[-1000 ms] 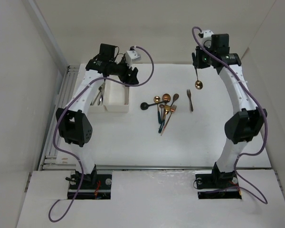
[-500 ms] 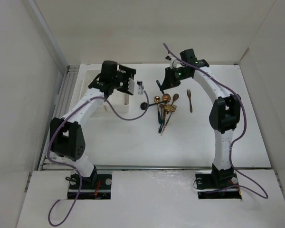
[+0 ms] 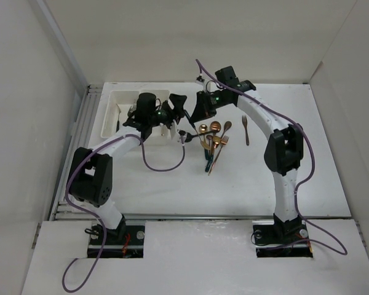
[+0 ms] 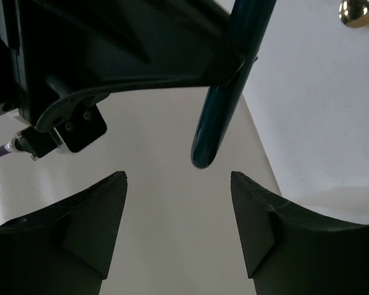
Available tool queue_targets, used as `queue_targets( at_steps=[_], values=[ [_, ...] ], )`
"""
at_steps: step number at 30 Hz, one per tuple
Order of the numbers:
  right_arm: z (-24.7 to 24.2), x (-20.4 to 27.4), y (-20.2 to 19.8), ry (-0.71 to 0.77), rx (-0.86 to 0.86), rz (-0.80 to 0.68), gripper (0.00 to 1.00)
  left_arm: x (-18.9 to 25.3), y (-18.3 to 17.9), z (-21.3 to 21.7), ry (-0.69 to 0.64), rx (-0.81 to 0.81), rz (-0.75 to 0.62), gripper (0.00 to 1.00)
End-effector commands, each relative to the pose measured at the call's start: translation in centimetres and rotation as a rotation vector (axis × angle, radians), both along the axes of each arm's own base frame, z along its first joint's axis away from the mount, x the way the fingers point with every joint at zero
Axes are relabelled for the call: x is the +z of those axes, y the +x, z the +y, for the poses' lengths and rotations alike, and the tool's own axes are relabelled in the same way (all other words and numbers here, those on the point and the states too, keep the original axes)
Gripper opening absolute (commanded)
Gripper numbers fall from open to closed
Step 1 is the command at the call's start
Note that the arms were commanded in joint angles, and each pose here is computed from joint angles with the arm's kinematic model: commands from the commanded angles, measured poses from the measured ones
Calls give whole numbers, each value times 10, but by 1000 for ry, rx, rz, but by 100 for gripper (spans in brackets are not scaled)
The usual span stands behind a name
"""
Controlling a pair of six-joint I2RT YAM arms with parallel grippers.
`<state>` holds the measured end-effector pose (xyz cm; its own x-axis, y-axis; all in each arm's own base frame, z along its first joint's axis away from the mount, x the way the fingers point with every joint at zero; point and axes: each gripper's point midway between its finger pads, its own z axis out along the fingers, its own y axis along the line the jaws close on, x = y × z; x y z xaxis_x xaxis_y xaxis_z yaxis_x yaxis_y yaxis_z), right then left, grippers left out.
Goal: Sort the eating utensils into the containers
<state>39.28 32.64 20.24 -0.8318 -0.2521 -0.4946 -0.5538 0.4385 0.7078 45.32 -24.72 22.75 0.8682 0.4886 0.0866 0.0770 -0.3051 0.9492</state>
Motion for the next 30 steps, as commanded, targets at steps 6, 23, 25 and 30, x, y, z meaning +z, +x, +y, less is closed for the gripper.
queue_targets(
  at_steps=[6, 23, 25, 30],
  values=[
    [11, 28, 0, 76, 2, -57, 0, 25, -45, -17, 194, -306, -412, 54],
    [29, 36, -2, 110, 10, -37, 0, 17, -54, -32, 172, -303, -373, 11],
    [29, 36, -2, 110, 10, -37, 0, 16, -54, -32, 159, -294, -363, 0],
    [29, 32, -3, 106, 9, -28, 16, 22, -48, -24, 134, -222, -312, 0]
  ],
)
